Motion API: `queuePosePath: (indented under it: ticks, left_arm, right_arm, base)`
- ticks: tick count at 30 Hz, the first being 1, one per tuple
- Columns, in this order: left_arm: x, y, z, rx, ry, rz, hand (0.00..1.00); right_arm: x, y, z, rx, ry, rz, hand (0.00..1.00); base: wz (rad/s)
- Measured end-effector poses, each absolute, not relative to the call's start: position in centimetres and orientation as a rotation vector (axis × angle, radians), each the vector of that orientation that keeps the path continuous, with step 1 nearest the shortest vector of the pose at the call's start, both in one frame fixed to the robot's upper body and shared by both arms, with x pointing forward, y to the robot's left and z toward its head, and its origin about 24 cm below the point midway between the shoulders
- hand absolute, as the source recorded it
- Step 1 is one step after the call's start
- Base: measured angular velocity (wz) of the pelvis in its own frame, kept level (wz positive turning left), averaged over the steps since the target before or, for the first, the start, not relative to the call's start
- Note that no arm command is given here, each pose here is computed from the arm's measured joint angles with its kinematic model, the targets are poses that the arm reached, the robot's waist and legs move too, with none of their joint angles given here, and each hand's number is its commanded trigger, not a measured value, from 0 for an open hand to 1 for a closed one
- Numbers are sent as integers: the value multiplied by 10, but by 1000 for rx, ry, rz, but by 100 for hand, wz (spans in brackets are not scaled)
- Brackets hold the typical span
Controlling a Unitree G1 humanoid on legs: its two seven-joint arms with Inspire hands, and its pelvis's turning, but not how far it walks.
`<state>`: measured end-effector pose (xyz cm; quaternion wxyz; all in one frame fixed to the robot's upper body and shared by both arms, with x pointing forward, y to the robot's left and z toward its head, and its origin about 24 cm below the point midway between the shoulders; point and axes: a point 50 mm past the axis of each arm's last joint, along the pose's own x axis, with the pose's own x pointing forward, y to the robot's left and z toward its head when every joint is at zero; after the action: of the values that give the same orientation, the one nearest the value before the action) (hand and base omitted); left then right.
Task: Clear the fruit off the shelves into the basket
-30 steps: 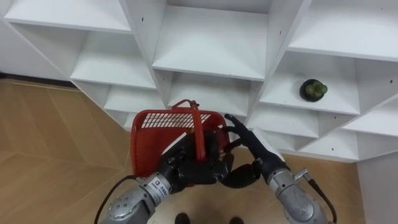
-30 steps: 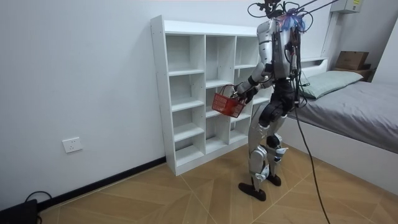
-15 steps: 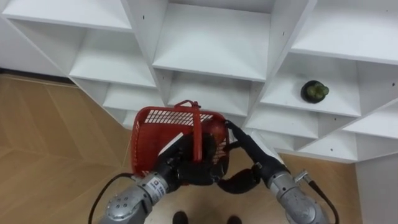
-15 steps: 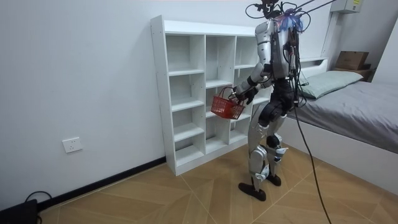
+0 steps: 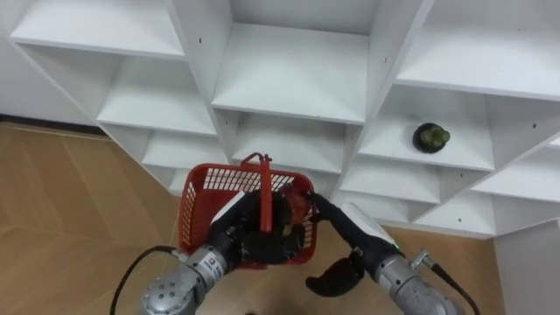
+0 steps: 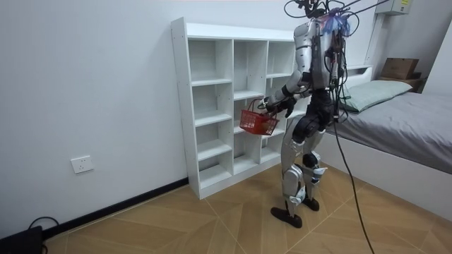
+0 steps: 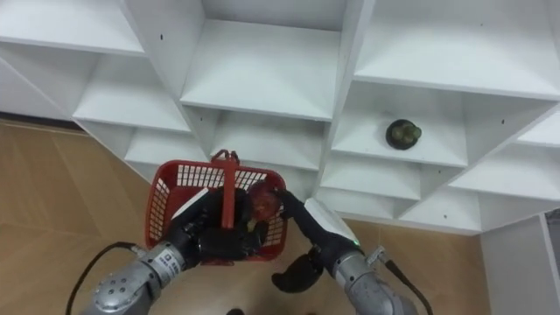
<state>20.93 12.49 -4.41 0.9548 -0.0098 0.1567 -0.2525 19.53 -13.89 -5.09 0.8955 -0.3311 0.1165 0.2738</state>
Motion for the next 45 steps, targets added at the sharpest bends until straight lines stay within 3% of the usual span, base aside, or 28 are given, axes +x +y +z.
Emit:
queuePosePath:
  ticks: [32, 38, 45]
  left_arm:
    - [186, 163, -82, 156, 503, -366, 100]
    - [186, 174, -82, 52, 506, -281, 100]
    - [182, 183, -80, -352, 475, -144, 100]
  right_arm:
    - [183, -138, -43, -618, 239, 573, 0]
    - [191, -153, -25, -561, 181, 456, 0]
    - [185, -170, -21, -422, 188, 306, 0]
  base:
    - [-2]
    - [1]
    - [-2]
